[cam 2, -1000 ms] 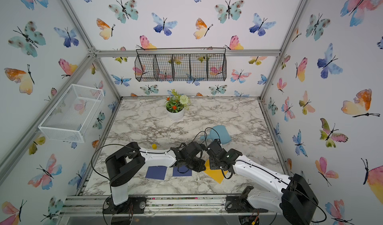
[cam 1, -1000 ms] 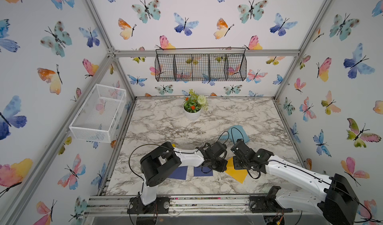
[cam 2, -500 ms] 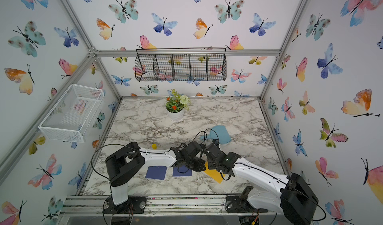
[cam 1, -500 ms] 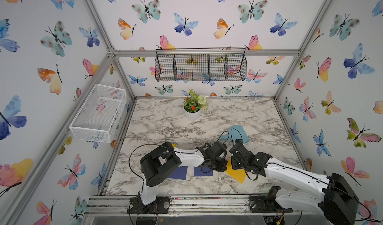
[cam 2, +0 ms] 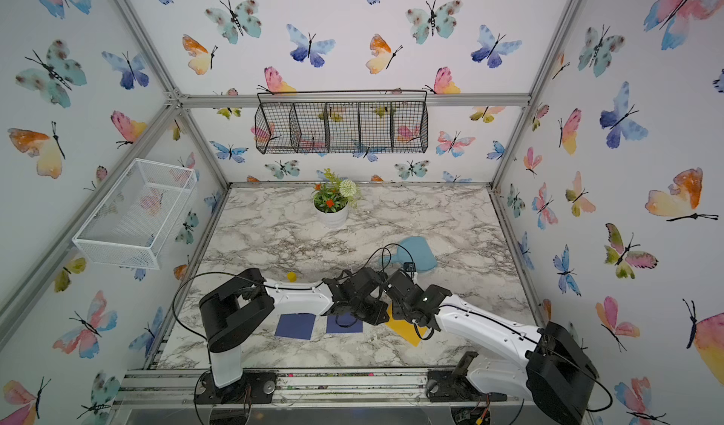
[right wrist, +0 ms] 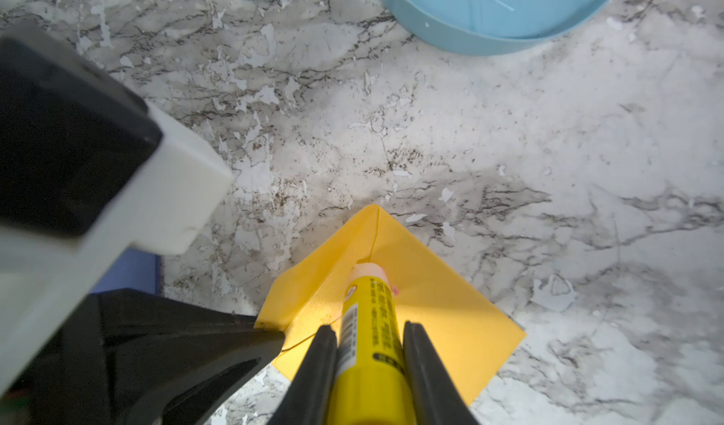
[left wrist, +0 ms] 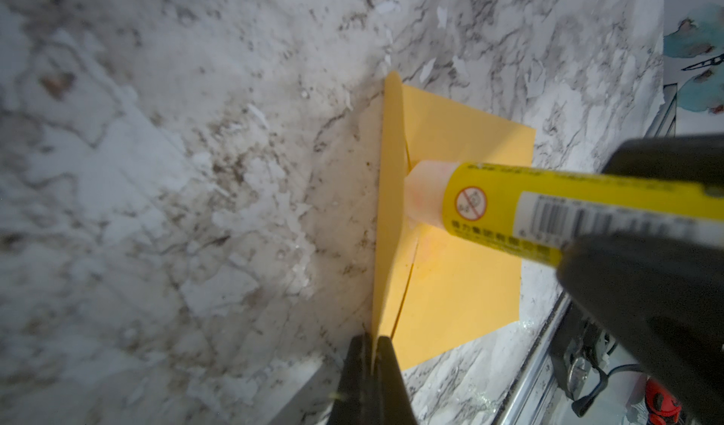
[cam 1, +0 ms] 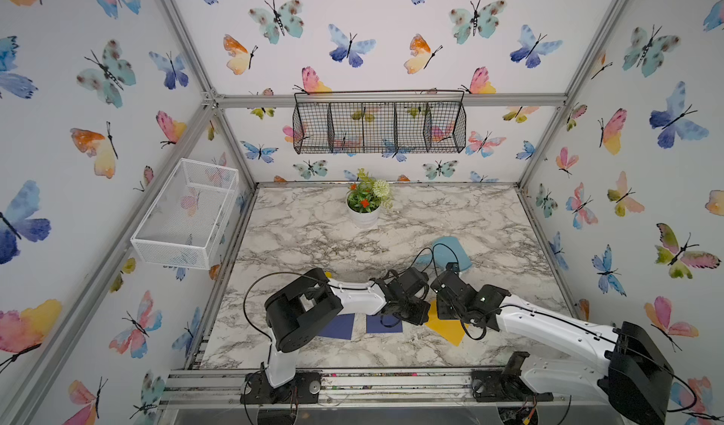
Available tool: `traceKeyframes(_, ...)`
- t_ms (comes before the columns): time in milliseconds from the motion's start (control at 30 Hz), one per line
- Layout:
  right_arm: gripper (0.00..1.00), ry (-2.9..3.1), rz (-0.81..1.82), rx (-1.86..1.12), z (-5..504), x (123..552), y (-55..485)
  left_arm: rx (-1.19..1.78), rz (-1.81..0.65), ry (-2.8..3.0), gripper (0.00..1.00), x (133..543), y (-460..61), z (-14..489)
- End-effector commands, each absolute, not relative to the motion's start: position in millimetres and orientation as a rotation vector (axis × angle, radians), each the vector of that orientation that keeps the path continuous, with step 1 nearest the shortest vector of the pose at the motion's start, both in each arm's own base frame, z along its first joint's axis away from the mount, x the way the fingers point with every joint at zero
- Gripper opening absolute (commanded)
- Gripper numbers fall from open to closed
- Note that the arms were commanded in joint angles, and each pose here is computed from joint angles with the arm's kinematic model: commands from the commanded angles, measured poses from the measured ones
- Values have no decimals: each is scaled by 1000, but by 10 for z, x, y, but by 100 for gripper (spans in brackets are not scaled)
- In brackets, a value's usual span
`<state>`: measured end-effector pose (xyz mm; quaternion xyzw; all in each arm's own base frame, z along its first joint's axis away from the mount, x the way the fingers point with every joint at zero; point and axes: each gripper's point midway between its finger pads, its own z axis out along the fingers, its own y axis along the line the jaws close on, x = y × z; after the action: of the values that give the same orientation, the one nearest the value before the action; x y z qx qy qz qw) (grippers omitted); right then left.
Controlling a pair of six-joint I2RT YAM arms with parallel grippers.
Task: Seal the envelope with a glue stick
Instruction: Apply the envelope at the center of the board.
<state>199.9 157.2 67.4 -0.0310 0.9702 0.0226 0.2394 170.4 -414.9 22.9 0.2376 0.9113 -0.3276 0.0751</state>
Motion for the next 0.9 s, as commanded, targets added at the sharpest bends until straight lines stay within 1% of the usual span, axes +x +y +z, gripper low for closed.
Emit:
traceKeyframes(0, 2, 2701, -59, -79, 606, 1887, 1371, 693, -930, 2766, 0, 1725, -4060, 177)
traceKeyframes(333, 2, 2724, -39, -115, 566, 1869, 1428, 694, -929, 2766, 0, 1727, -4065, 185)
traceKeyframes(533, 2, 2771, 24, -209, 480, 1812, 1561, 695, -926, 2766, 0, 1733, -4069, 188)
traceKeyframes(733, 2, 2751, 65, -205, 515, 1812, 1579, 698, -927, 2766, 0, 1735, -4078, 189)
traceKeyframes(800, 2, 2755, 41, -181, 529, 1807, 1535, 698, -928, 2765, 0, 1735, -4079, 195)
traceKeyframes(867, 2, 2762, -41, -123, 535, 1805, 1420, 697, -925, 2766, 0, 1735, -4073, 191)
